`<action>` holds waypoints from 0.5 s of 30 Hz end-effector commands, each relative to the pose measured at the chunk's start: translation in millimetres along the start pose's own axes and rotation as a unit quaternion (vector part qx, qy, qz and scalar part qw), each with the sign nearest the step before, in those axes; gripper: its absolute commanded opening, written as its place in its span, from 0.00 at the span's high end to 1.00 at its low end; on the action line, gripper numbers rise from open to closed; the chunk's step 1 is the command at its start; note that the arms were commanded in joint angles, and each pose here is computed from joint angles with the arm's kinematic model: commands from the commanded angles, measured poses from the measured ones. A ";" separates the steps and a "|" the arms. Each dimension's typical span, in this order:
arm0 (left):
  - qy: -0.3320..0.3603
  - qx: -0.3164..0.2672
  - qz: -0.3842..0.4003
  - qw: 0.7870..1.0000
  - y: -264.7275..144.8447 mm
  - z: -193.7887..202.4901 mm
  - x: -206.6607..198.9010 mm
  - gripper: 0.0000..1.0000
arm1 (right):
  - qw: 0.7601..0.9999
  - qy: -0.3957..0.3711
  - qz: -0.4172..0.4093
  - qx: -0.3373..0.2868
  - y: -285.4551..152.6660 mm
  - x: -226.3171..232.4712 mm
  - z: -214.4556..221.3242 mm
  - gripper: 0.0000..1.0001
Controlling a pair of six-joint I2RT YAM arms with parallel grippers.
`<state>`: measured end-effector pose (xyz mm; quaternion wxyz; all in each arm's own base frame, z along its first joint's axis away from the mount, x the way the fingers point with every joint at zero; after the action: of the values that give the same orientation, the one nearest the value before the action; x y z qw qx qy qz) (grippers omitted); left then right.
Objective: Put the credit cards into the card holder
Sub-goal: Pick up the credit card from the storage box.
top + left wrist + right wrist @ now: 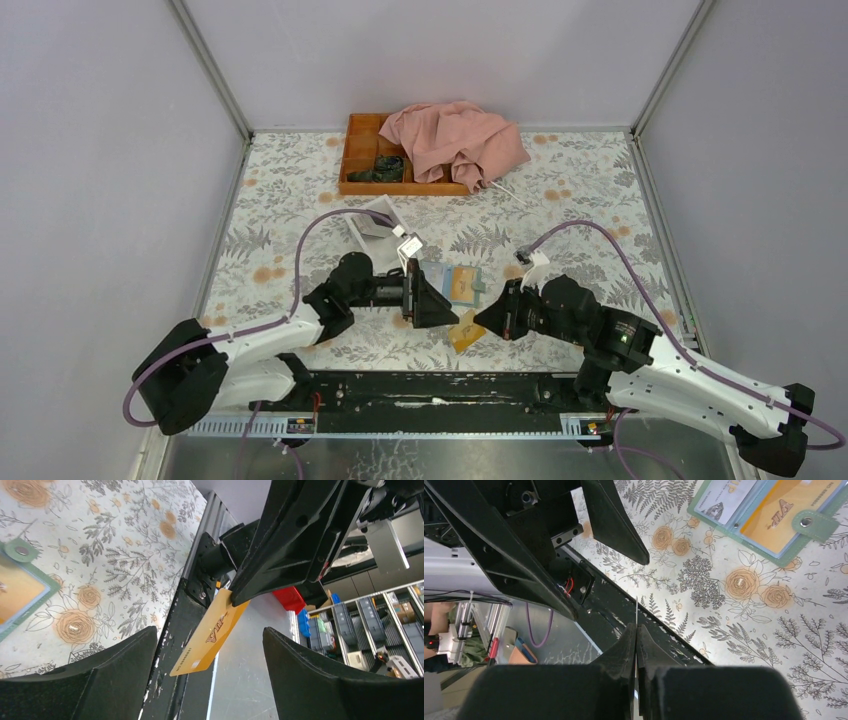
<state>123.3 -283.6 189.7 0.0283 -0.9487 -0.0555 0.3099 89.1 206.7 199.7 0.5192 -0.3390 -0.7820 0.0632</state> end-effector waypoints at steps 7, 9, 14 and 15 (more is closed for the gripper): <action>0.037 0.032 0.062 0.997 12.3 6.1 -17.8 0.26 | 0.998 0.011 -0.061 0.014 -7.2 24.0 0.4 1.00; 0.036 0.039 0.068 0.996 13.8 8.6 -19.2 0.28 | 0.998 0.011 -0.065 0.016 -7.6 25.7 0.8 1.00; 0.034 0.056 0.089 0.994 16.1 16.6 -25.2 0.40 | 0.997 0.007 -0.067 0.025 -5.9 27.3 2.2 1.00; 0.033 0.059 0.093 0.993 16.5 17.5 -25.9 0.45 | 0.997 0.007 -0.067 0.026 -5.6 27.6 2.4 1.00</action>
<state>97.9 -295.4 172.2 0.0743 -0.9471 0.0122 0.3119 80.2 211.7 206.8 0.5350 -0.3024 -0.7863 0.0630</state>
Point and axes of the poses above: each gripper's point midway between its finger pads, its own y axis out along the fingers, its own x axis along the line the jaws close on, z = x × y, the point moved 4 cm from there along -y, back along the fingers, and after that the axes turned 14 degrees about y, right-handed, at the moved point
